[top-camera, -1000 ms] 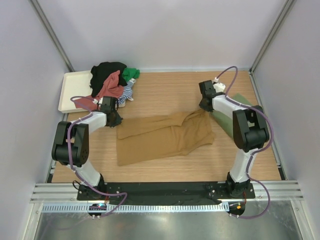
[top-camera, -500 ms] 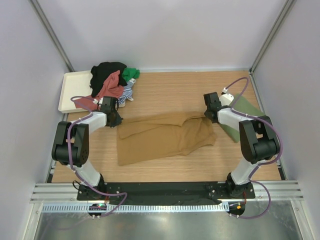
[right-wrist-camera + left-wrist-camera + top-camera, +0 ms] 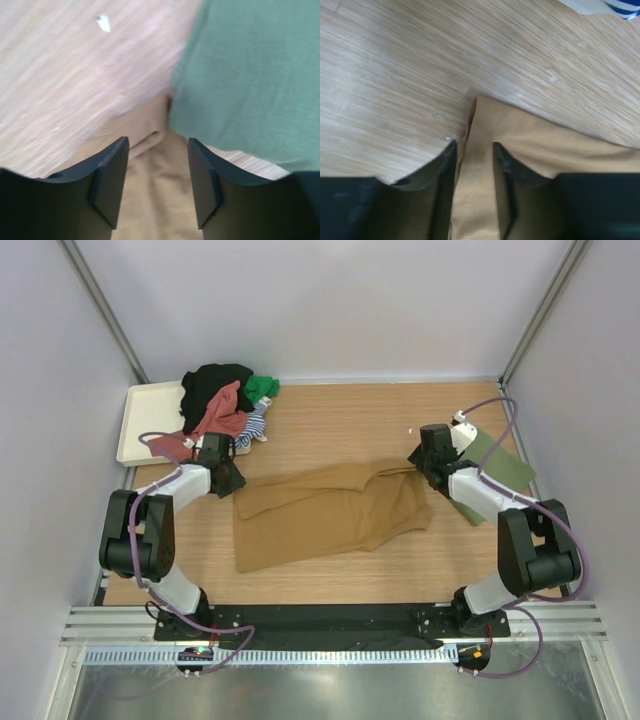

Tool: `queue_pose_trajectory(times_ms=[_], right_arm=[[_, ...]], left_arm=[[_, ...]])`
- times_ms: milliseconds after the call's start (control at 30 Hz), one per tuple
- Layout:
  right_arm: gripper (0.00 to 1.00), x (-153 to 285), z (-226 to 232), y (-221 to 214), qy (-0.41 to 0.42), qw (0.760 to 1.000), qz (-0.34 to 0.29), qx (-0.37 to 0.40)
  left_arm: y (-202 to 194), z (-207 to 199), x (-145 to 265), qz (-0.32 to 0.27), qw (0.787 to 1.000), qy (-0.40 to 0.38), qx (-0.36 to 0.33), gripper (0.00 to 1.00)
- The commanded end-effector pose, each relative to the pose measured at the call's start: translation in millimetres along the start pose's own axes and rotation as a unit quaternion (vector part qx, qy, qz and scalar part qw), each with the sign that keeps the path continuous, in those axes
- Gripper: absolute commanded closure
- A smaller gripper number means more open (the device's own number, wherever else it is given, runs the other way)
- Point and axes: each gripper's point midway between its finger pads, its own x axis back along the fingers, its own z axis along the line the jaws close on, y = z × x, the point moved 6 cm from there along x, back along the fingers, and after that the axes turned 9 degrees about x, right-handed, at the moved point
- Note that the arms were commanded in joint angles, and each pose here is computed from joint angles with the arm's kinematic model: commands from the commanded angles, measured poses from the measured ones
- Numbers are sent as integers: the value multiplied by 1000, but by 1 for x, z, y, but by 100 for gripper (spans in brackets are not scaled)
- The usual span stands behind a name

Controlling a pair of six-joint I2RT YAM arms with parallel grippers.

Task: Fold and stack the tank tops
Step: Fold the tank top

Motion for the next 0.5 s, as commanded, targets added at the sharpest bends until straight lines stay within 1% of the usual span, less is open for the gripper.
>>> queue_pose_trajectory(times_ms=[0, 33, 133, 167, 267, 333, 467], right_arm=[[46, 21, 14, 25, 68, 997, -41, -3], [48, 24, 17, 23, 87, 996, -34, 2], [53, 30, 20, 21, 111, 993, -23, 14], [54, 32, 27, 19, 136, 990, -11, 22], [53, 37, 41, 8, 187, 981, 26, 39], [50, 43, 52, -4, 206, 976, 44, 59], [49, 50, 64, -30, 241, 963, 82, 90]], left_arm=[[9, -5, 22, -15, 1000, -20, -5, 62], [8, -5, 24, -14, 1000, -21, -6, 60], [10, -5, 33, -17, 999, -26, -7, 55], [8, -3, 35, -15, 1000, -26, -8, 54], [3, -2, 47, -12, 999, -38, -10, 52], [-3, 0, 54, -8, 999, -43, -13, 51], [-23, 0, 70, 11, 997, -72, -17, 51]])
